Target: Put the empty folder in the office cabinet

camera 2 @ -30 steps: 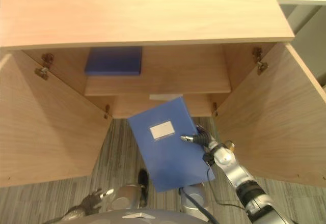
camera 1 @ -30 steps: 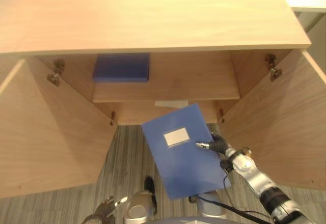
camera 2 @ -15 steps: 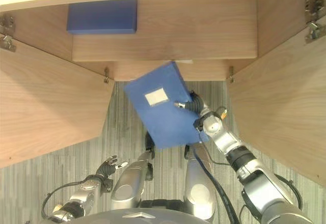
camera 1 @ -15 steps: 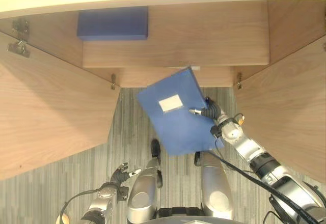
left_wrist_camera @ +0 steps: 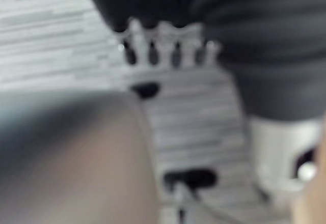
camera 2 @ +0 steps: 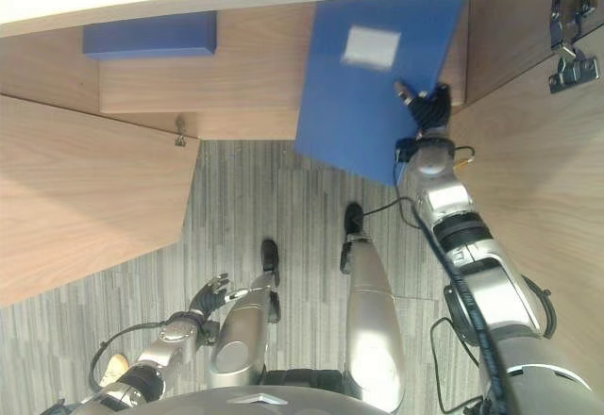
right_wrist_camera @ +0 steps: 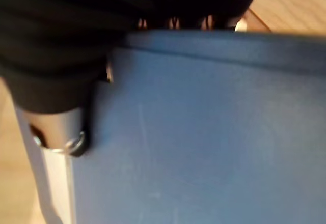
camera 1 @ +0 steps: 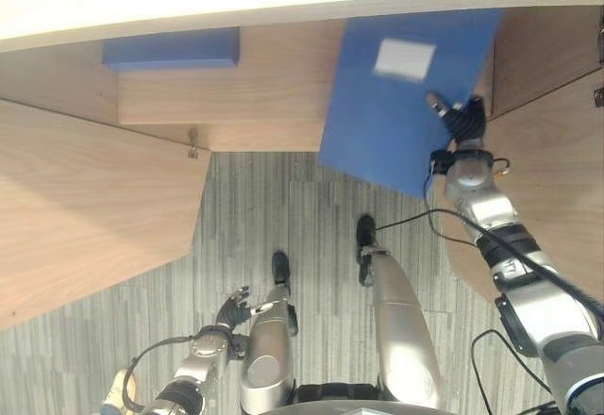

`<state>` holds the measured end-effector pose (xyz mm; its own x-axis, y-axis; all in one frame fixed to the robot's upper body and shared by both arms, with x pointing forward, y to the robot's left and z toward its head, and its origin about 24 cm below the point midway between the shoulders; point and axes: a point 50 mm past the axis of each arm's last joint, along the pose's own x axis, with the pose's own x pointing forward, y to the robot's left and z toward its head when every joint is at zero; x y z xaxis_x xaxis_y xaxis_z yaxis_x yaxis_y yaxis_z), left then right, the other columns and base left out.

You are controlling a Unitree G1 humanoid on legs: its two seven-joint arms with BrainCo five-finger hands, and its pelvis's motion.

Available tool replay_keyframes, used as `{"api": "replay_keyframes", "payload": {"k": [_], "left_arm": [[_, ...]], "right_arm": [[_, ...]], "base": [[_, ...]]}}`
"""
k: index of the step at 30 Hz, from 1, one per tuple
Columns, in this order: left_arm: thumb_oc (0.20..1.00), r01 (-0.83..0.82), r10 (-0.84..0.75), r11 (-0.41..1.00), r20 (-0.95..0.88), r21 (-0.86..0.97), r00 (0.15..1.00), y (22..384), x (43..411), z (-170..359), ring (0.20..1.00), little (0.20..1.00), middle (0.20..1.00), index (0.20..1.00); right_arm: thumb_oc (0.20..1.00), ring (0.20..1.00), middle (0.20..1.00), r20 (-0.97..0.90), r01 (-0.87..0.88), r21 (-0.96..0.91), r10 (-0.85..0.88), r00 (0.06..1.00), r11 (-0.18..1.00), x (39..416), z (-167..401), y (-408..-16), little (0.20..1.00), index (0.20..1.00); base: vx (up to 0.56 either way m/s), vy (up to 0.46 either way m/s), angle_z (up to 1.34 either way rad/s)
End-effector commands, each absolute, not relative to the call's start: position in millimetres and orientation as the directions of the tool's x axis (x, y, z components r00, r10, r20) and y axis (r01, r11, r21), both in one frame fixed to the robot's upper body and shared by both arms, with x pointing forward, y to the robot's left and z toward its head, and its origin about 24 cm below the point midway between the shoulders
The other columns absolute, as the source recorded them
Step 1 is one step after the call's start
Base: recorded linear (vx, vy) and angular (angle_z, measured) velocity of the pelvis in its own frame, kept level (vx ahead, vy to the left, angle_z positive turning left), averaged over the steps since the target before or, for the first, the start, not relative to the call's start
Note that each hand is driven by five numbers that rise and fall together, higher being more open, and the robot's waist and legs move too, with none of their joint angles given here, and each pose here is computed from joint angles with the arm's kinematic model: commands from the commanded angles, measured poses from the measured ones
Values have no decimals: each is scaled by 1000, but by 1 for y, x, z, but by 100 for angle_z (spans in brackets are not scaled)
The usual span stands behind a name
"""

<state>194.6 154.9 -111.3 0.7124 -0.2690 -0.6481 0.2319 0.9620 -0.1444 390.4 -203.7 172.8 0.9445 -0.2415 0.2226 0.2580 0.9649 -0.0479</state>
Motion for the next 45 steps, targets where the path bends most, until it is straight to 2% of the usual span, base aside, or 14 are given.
{"api": "replay_keyframes", "payload": {"k": [1,9,14,15,18,21,22,24,26,29,33,36,42,45], "left_arm": [[1000,238,-277,958,-710,-157,647,154,165,-126,1000,1000,1000,1000],[1000,216,-287,958,-700,-191,654,148,158,-125,1000,1000,1000,1000],[1000,199,-303,953,-690,-228,658,145,151,-124,1000,1000,1000,1000],[1000,188,-301,953,-693,-237,655,146,148,-124,1000,1000,1000,1000],[1000,170,-298,954,-697,-248,652,146,143,-125,1000,1000,1000,1000],[1000,160,-299,953,-693,-259,656,146,145,-123,1000,1000,1000,1000],[1000,160,-304,951,-692,-266,655,144,143,-122,1000,1000,1000,1000],[1000,159,-305,950,-690,-269,656,145,143,-121,1000,1000,1000,1000],[1000,169,-316,947,-688,-274,654,146,143,-120,1000,1000,1000,1000],[1000,163,-319,945,-684,-284,656,147,140,-119,1000,1000,1000,1000],[1000,137,-315,943,-676,-304,666,153,141,-116,1000,1000,1000,1000],[1000,103,-307,939,-668,-327,678,155,141,-116,1000,1000,1000,1000],[1000,27,-303,916,-647,-401,700,155,144,-113,1000,1000,1000,1000],[1000,9,-297,913,-650,-407,699,158,146,-112,1000,1000,1000,1000]], "right_arm": [[200,200,200,309,338,227,-397,864,913,392,210,-227,200,200],[200,200,200,197,394,498,-543,816,773,394,223,-243,200,200],[200,200,200,57,405,712,-622,781,573,394,221,-256,200,200],[200,200,200,45,364,814,-674,737,452,391,232,-264,200,200],[200,200,200,33,306,885,-700,713,352,389,248,-267,200,200],[200,200,200,52,266,904,-705,707,334,389,265,-261,200,200],[200,200,200,24,212,946,-705,709,247,387,272,-261,200,200],[200,200,200,55,155,961,-707,705,230,385,282,-260,200,200],[200,200,200,-1,135,982,-716,698,130,381,284,-258,200,200],[200,200,200,35,144,975,-756,653,169,375,287,-263,200,200],[200,200,200,135,197,917,-733,667,348,378,296,-250,200,200],[200,200,200,-18,232,957,-766,642,172,379,289,-247,200,200],[200,200,200,23,270,936,-806,591,225,378,296,-258,200,200],[200,200,200,-3,266,945,-807,590,191,378,300,-253,200,200]], "base": [[49,-18,9],[33,-41,11],[66,-28,2],[20,-65,-2],[49,-57,0],[51,-65,-1],[72,-86,3],[66,-73,3],[61,-54,3],[70,-60,2],[56,-89,2],[64,-111,5],[43,-41,2],[35,-48,3]]}}
